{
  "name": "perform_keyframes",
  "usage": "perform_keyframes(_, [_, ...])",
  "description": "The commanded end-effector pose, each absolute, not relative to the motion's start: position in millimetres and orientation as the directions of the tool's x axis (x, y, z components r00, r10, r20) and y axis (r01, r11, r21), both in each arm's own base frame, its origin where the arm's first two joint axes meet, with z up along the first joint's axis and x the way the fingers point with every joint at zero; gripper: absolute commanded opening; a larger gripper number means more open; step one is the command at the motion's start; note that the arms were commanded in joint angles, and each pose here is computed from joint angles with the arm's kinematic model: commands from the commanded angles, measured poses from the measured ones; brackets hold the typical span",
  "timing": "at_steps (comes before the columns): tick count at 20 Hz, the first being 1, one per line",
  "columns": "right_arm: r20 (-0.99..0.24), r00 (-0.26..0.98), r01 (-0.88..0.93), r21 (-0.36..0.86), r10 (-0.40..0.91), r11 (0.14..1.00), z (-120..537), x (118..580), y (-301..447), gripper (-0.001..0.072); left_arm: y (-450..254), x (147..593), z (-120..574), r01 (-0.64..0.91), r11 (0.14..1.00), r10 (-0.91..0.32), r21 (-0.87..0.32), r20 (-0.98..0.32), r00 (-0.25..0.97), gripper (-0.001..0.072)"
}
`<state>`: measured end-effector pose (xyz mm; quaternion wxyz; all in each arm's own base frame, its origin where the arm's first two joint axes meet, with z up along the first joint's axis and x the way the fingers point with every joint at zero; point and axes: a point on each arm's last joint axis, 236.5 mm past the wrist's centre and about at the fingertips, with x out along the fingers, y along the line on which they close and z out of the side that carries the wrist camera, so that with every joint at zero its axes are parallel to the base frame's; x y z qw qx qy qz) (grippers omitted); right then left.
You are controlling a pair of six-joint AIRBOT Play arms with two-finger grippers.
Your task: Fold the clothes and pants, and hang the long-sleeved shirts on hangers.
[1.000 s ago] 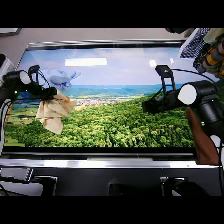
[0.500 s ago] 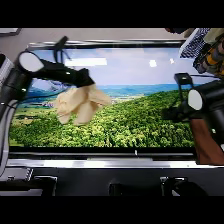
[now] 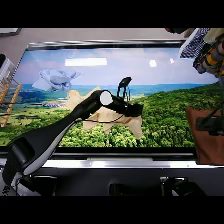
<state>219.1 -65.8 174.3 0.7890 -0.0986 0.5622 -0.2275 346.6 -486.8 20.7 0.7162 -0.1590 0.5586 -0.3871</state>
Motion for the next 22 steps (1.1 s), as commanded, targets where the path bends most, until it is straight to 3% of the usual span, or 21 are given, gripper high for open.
perform_keyframes(1, [-0.841,0.271,0.262,-0.405,-0.469,0.876,179.5,209.6,-68.7,0.0152,-483.5,350.4,11.2,0.363,0.66,-0.724,-0.658,-0.687,0.07,0.0461])
perform_keyframes(2, [-0.848,0.289,0.263,-0.376,-0.444,0.889,177.8,213.9,-62.8,0.0152,-467.2,361.0,21.7,0.373,0.663,-0.72,-0.649,-0.689,0.08,0.0538])
perform_keyframes(3, [-0.854,0.325,0.299,-0.314,-0.406,0.901,176.1,222.7,-53.6,0.0156,-443.6,373.1,33.2,0.385,0.674,-0.708,-0.631,-0.7,0.092,0.0538])
perform_keyframes(5, [-0.864,0.434,0.4,-0.07,-0.256,0.914,172.3,251.8,-17.2,0.0348,-381.3,396.9,52.2,0.38,0.735,-0.644,-0.561,-0.754,0.133,0.0537])
perform_keyframes(7, [-0.852,0.507,0.404,0.105,-0.127,0.909,171.7,282.9,17.3,0.0364,-307.5,414.3,71.3,0.349,0.812,-0.548,-0.467,-0.816,0.183,0.0537])
perform_keyframes(12, [-0.816,0.578,0.456,0.315,-0.008,0.832,207.9,348.3,-19.4,0.0382,-164.9,429.5,125.8,0.194,0.914,-0.403,-0.357,-0.859,0.315,0.0536])
perform_keyframes(13, [-0.821,0.565,0.417,0.373,0.085,0.829,198.6,353.8,-26.5,0.0385,-148.1,431.4,133.1,0.165,0.919,-0.393,-0.357,-0.856,0.337,0.0536])
perform_keyframes(16, [-0.82,0.404,0.229,0.52,0.406,0.823,143.0,338.0,-7.5,0.0493,-110.9,439.3,140.0,0.092,0.93,-0.364,-0.356,-0.851,0.38,0.0536])
perform_keyframes(20, [-0.806,0.258,0.232,0.588,0.533,0.775,29.2,310.2,28.9,0.0497,-94.8,445.6,132.0,0.052,0.933,-0.349,-0.356,-0.858,0.378,0.0536])
perform_keyframes(21, [-0.805,0.237,0.236,0.591,0.544,0.771,1.9,302.2,40.8,0.0511,-94.8,446.2,129.8,0.05,0.933,-0.349,-0.357,-0.86,0.374,0.0536])
perform_keyframes(22, [-0.806,0.224,0.228,0.59,0.548,0.775,-19.6,295.6,51.5,0.0576,-94.8,446.8,127.8,0.049,0.933,-0.349,-0.357,-0.861,0.37,0.0534])
